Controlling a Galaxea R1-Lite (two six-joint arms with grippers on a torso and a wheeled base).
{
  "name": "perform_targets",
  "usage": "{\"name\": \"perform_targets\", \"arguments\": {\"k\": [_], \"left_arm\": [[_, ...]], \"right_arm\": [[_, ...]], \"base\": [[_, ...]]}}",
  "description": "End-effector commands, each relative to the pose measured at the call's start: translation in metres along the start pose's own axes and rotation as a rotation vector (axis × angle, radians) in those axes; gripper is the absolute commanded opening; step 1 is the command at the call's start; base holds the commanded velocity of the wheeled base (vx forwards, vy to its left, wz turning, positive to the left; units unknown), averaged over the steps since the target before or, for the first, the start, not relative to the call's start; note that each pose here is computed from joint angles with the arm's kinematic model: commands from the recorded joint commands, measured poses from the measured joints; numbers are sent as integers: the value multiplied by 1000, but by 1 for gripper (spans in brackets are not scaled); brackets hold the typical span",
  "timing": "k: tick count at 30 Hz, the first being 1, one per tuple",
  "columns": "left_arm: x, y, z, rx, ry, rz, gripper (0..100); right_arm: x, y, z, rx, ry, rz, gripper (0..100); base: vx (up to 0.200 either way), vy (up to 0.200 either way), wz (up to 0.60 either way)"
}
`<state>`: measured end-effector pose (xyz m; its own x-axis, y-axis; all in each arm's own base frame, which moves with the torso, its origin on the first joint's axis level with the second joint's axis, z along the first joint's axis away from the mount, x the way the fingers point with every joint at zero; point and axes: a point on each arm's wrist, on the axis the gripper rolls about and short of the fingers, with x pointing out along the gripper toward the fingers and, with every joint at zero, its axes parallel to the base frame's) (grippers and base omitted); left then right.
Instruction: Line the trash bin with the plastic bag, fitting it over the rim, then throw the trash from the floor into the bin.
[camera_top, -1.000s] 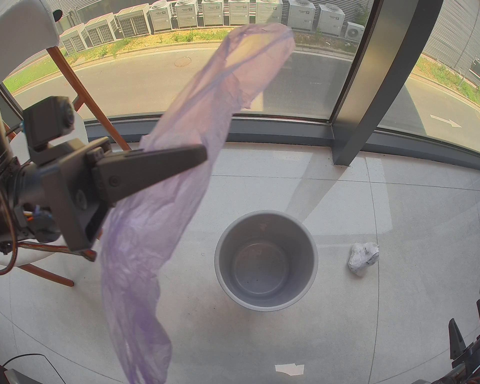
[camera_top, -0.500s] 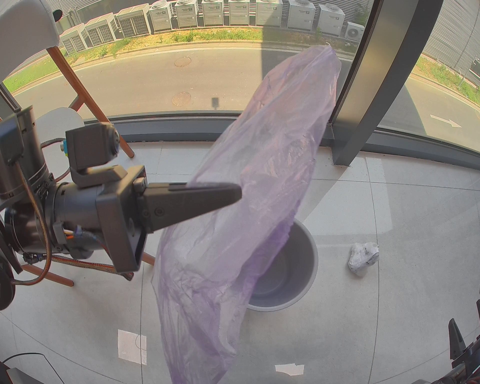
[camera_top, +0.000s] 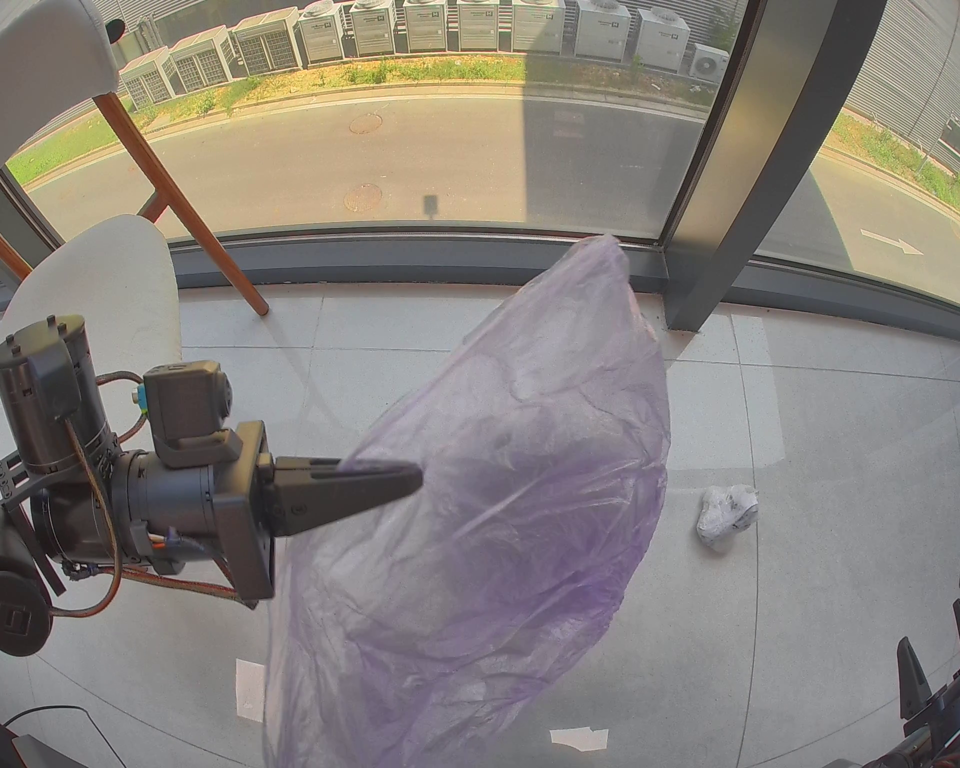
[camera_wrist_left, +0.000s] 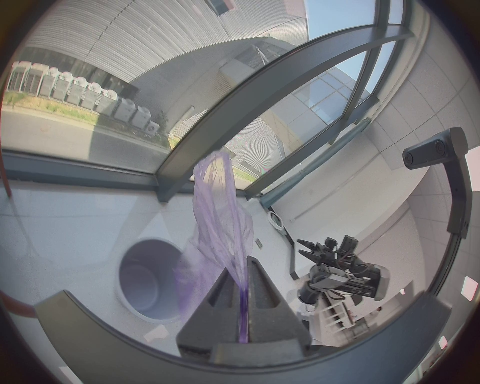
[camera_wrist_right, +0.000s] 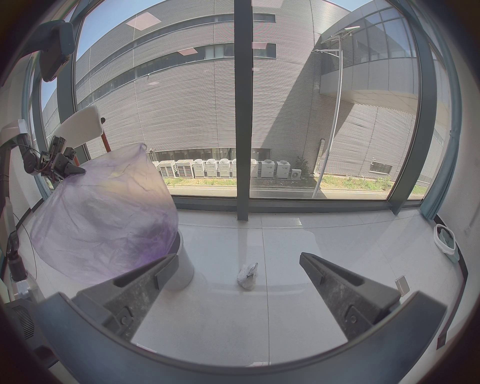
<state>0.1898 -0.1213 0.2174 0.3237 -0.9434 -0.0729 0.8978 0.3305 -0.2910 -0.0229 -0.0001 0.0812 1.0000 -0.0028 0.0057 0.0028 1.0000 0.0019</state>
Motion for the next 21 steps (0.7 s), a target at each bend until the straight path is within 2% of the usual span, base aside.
{"name": "perform_targets", "arguments": {"k": [1, 3, 7, 12, 16, 21], "left_arm": [[-5, 8, 2, 18, -22, 42, 0], [-4, 9, 6, 28, -38, 60, 0], [6, 18, 13, 53, -64, 154, 0], [16, 25, 27, 110, -92, 196, 0], [28, 36, 22, 143, -69, 276, 0], [41, 30, 17, 153, -56, 321, 0]], "right_arm": [[0, 0, -5, 1, -2, 0, 100], [0, 0, -5, 1, 0, 0, 100], [0, 0, -5, 3, -2, 0, 100], [0, 0, -5, 1, 0, 0, 100], [0, 0, -5, 3, -2, 0, 100], [0, 0, -5, 6, 0, 0, 100]], "base": [[0, 0, 0], [0, 0, 0], [0, 0, 0], [0, 0, 0], [0, 0, 0], [0, 0, 0]]}}
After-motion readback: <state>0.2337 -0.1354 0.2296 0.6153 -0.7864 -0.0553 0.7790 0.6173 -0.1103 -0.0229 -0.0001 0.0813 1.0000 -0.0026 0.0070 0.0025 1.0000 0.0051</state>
